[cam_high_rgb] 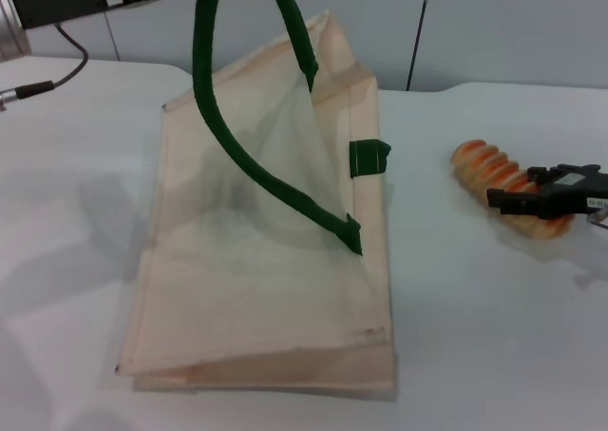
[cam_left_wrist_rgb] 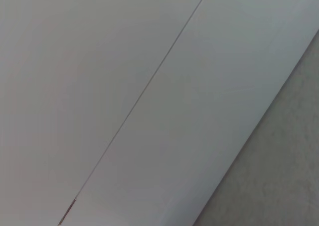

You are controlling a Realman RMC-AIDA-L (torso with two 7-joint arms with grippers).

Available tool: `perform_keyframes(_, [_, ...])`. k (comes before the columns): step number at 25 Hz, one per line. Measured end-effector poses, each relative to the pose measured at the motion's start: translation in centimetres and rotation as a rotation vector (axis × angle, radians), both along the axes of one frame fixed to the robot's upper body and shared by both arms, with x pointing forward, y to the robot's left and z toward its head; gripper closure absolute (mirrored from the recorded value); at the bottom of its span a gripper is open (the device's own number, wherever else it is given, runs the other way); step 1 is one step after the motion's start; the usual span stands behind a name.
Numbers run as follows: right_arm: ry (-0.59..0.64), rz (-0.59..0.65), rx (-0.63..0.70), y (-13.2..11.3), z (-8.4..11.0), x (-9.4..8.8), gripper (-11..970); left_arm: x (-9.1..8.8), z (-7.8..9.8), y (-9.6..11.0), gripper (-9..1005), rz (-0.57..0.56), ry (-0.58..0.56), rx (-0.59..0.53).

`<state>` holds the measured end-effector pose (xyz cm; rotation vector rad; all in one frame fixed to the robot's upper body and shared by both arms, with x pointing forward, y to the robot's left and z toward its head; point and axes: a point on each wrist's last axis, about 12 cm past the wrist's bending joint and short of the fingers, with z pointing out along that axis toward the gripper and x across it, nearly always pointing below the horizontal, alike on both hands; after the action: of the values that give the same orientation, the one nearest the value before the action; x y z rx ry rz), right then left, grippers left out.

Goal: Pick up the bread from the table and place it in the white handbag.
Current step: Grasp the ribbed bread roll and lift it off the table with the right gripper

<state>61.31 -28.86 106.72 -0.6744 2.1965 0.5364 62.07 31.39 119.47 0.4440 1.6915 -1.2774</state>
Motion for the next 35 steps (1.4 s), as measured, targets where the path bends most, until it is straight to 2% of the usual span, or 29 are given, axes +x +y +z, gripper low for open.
perform_keyframes(17, [-0.045,0.006,-0.068,0.2,-0.63,0.31,96,0.07,-0.13,-0.17,862,0.003,0.001,0.0])
perform_keyframes(28, [-0.064,-0.012,-0.085,-0.08,-0.66,0.55,192,0.12,-0.08,-0.28,863,0.0,-0.002,0.0])
perform_keyframes(35, [-0.099,-0.022,-0.044,-0.16,-0.14,0.71,346,0.12,-0.1,-0.31,863,-0.001,-0.001,-0.001])
